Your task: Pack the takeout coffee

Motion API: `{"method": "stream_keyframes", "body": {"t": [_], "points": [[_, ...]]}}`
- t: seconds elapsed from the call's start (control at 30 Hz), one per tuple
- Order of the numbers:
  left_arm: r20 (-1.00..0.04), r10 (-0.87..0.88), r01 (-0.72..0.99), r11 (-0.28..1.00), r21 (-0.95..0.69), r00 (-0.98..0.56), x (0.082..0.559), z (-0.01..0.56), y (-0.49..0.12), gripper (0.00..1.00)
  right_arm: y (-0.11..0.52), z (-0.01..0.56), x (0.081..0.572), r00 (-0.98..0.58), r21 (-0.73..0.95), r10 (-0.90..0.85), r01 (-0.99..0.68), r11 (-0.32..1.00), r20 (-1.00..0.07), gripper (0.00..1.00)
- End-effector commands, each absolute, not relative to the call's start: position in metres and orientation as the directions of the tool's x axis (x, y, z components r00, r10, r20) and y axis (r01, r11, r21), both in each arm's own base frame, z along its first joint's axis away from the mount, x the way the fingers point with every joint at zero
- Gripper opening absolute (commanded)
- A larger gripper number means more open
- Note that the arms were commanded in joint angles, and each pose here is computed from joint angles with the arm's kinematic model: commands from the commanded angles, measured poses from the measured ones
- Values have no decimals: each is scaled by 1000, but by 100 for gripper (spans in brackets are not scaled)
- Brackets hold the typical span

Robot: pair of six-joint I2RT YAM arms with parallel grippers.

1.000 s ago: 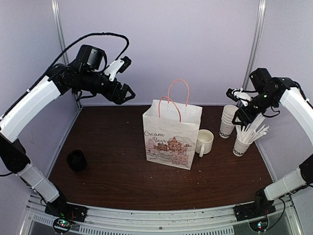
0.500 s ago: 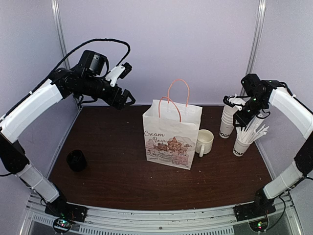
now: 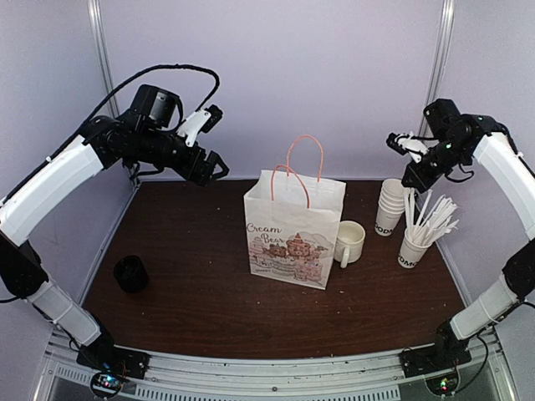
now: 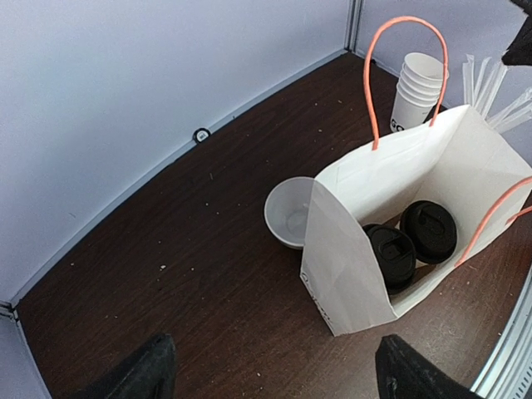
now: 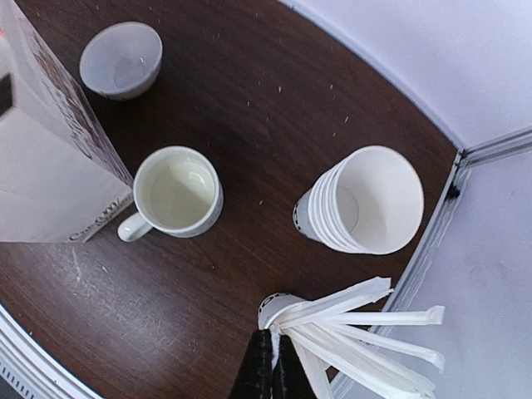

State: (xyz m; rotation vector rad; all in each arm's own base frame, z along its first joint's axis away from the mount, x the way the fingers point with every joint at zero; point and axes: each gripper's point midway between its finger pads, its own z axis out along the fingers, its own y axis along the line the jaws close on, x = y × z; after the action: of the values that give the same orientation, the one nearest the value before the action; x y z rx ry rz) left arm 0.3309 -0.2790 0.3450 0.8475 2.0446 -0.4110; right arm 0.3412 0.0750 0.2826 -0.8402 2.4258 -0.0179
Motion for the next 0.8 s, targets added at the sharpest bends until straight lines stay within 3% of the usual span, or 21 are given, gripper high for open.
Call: {"method": "stream_keyframes", "body": {"t": [0.0,0.27,0.5,0.77], "points": [[-838,408,678,732,63,-362,338,362,-273,87,83,336,310,-555,-179,-561,-594,784,-615,0],[-815,437,636,764,113,-381,346,361,-263,87,125,409,275,-342,-113,-526,-748,654,-779,0],[-807,424,607,788,106,-410,351,355,-260,88,166,485,257,-161,-51,-375,-866,497,-913,0],[-811,405,591,801,93,-421,345,356,-254,88,195,519,252,-122,40,-234,-944,328,-965,0]]}}
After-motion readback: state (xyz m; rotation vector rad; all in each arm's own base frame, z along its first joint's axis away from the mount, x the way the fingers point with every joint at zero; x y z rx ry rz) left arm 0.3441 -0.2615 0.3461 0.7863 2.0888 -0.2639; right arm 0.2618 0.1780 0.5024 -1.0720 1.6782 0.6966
